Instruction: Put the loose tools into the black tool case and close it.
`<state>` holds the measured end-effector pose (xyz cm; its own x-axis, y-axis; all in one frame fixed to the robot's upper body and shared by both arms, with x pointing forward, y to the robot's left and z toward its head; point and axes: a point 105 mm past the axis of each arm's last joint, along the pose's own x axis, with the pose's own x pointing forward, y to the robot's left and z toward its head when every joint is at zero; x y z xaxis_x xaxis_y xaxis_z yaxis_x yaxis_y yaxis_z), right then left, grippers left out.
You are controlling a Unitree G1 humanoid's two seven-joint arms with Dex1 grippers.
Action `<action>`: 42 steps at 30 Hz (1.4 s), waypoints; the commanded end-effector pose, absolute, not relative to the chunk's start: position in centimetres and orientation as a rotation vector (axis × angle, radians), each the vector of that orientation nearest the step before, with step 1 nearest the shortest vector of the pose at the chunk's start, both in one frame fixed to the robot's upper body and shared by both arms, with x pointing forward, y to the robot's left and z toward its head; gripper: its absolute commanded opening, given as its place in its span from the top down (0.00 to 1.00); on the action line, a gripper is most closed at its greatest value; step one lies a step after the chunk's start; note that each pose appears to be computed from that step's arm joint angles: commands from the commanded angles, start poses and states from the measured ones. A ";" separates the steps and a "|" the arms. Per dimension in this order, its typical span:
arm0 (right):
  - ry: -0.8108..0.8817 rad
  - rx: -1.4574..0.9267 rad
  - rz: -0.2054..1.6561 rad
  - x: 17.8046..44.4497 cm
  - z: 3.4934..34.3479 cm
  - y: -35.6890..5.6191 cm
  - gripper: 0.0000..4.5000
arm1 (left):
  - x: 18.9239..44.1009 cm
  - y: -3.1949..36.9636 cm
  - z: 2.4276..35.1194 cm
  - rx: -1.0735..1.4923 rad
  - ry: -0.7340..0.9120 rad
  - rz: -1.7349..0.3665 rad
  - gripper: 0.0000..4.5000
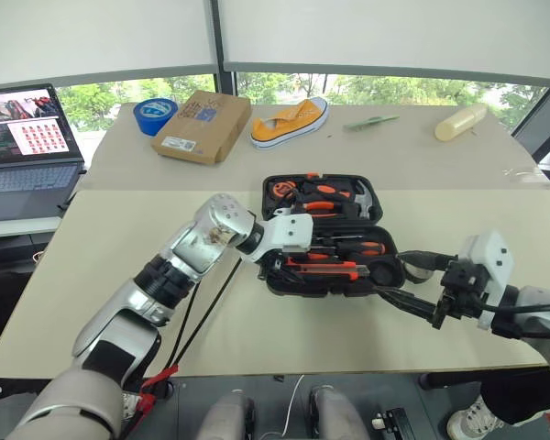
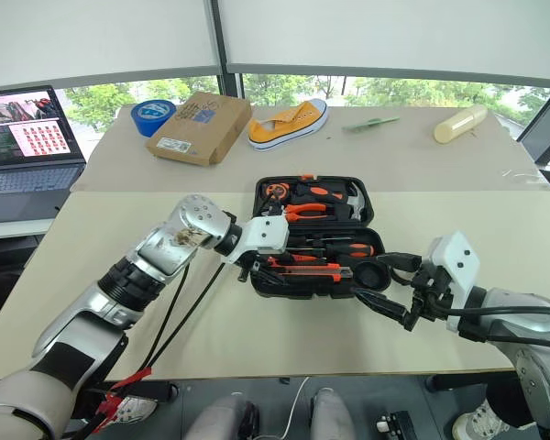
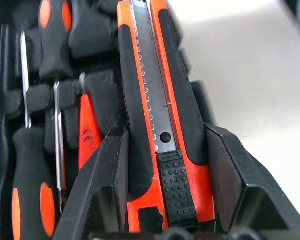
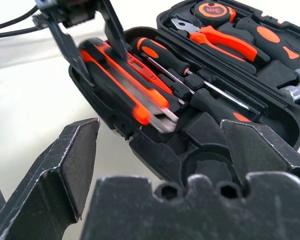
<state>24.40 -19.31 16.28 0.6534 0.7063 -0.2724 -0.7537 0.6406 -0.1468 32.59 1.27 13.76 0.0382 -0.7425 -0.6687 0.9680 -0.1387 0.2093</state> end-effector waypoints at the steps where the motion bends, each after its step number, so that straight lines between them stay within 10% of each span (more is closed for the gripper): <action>1: 0.134 -0.288 0.802 24.4 17.5 -19.5 0.00 | 32.9 0.6 14.5 0.795 0.381 -1.513 0.61; 14: 0.113 -0.264 0.775 25.5 17.3 -19.3 0.00 | 32.6 0.0 13.3 0.819 0.429 -1.552 0.61; 21: 0.109 -0.256 0.778 25.4 17.1 -19.1 0.00 | 32.8 -0.5 16.5 0.716 0.349 -1.553 0.01; 24: 0.113 -0.254 0.777 25.4 17.0 -19.1 0.00 | 32.5 0.0 18.2 0.655 0.312 -1.559 0.01; 36: 0.120 -0.254 0.784 25.6 17.0 -19.1 0.00 | 33.1 1.1 15.1 0.739 0.299 -1.552 0.94; 42: 0.131 -0.252 0.789 25.4 16.8 -19.1 0.00 | 32.9 1.1 14.0 0.772 0.322 -1.565 0.99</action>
<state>25.55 -19.17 15.89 0.6981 0.6780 -0.2303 -0.7132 0.6871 -0.1391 33.01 1.28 14.08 0.0254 -0.7763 -0.6298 0.9684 -0.1373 0.2083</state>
